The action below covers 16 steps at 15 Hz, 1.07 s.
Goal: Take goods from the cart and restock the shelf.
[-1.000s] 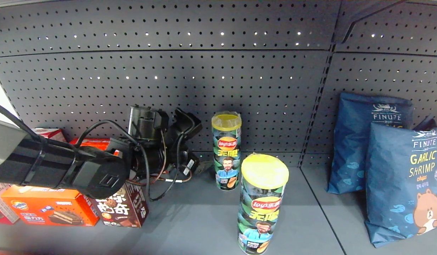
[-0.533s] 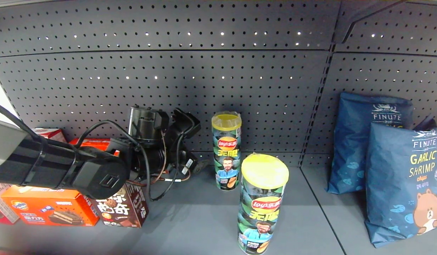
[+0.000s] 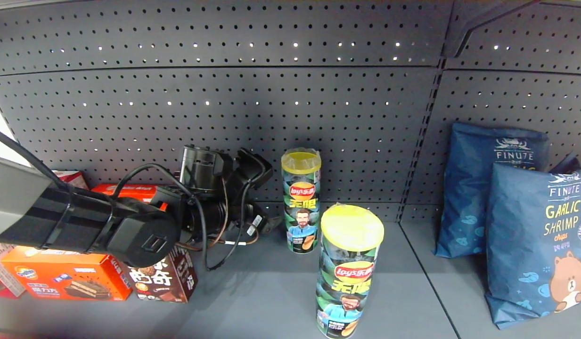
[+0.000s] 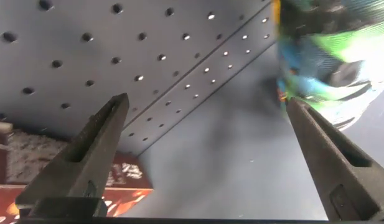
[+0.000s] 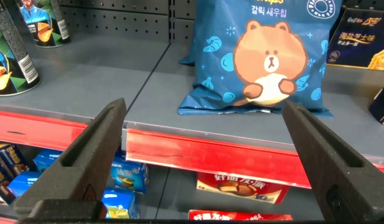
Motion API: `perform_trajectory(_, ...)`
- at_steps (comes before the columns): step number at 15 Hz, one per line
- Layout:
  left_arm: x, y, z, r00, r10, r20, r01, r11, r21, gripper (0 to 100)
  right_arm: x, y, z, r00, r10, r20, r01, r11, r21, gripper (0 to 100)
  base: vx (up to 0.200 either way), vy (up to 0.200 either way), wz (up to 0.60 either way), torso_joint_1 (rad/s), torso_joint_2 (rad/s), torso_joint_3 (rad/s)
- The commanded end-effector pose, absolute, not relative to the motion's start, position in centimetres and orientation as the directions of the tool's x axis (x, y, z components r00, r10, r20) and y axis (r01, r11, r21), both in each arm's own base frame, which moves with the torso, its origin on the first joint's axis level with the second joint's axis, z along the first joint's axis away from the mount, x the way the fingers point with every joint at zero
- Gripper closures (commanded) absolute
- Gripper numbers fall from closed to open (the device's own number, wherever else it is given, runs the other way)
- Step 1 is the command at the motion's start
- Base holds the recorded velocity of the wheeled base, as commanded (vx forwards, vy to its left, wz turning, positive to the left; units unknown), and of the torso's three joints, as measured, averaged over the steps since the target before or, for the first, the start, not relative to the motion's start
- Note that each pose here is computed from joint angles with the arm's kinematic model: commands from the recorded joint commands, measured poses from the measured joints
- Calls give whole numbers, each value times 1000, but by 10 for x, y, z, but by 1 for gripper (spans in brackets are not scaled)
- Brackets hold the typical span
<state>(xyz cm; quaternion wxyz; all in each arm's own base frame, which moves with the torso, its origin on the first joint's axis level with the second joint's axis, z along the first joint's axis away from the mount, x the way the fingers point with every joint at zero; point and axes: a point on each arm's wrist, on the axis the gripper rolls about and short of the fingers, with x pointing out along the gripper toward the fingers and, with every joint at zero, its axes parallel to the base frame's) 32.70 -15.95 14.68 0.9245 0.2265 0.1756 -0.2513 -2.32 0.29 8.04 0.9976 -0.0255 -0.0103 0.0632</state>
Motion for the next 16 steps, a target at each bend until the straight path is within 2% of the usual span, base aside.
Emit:
perform_trajectory(1,327,-163,144,807,-390,-444,551,766,329,0,-23,3,81,992,127,17,-126,991,-51,0,0,0,0,0,0,0)
perform_trajectory(16,328,-177,144,798,-417,-436,572,751,329,0,-23,3,80,992,127,15,-126,991,-51,0,0,0,0,0,0,0)
